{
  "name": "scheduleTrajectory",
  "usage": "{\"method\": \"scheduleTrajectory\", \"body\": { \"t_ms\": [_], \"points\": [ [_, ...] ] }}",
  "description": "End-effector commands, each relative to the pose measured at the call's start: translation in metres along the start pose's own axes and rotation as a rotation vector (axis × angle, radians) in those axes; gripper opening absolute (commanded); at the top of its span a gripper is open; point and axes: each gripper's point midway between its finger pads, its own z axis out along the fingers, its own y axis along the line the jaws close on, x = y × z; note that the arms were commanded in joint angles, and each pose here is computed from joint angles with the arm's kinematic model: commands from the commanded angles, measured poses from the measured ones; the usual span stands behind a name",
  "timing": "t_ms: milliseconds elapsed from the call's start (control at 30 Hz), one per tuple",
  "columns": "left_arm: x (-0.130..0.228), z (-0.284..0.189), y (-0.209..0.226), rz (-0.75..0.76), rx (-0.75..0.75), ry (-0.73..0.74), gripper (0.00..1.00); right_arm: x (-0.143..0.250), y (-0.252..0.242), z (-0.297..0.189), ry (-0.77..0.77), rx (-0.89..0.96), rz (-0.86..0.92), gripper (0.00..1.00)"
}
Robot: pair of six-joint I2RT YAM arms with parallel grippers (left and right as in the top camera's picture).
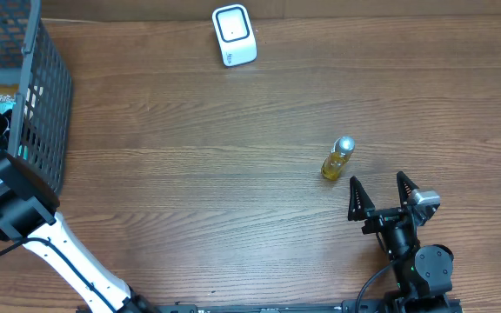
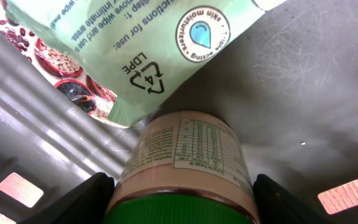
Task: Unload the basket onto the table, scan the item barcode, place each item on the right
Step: 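Lower the left gripper and grasp the green-capped jar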
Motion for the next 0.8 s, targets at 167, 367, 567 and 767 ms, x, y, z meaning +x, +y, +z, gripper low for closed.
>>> {"method": "scheduleTrajectory", "body": {
  "t_ms": [167, 367, 567, 767],
  "points": [
    [-0.011, -0.051, -0.004, -0.010, 0.078, -0.127, 0.60, 0.001, -0.001, 0.000, -0.008, 0.004, 0.000, 1.00],
    [-0.019, -0.130, 0.001, -0.051, 0.137, -0.332, 0.60, 0.001, -0.001, 0.000, -0.008, 0.004, 0.000, 1.00],
    [-0.008, -0.222, 0.009, -0.104, 0.224, -0.558, 0.61, 0.001, -0.001, 0.000, -0.008, 0.004, 0.000, 1.00],
    [0.029, -0.297, 0.004, -0.073, 0.362, -0.707, 0.60, 0.001, -0.001, 0.000, -0.008, 0.004, 0.000, 1.00]
  ]
}}
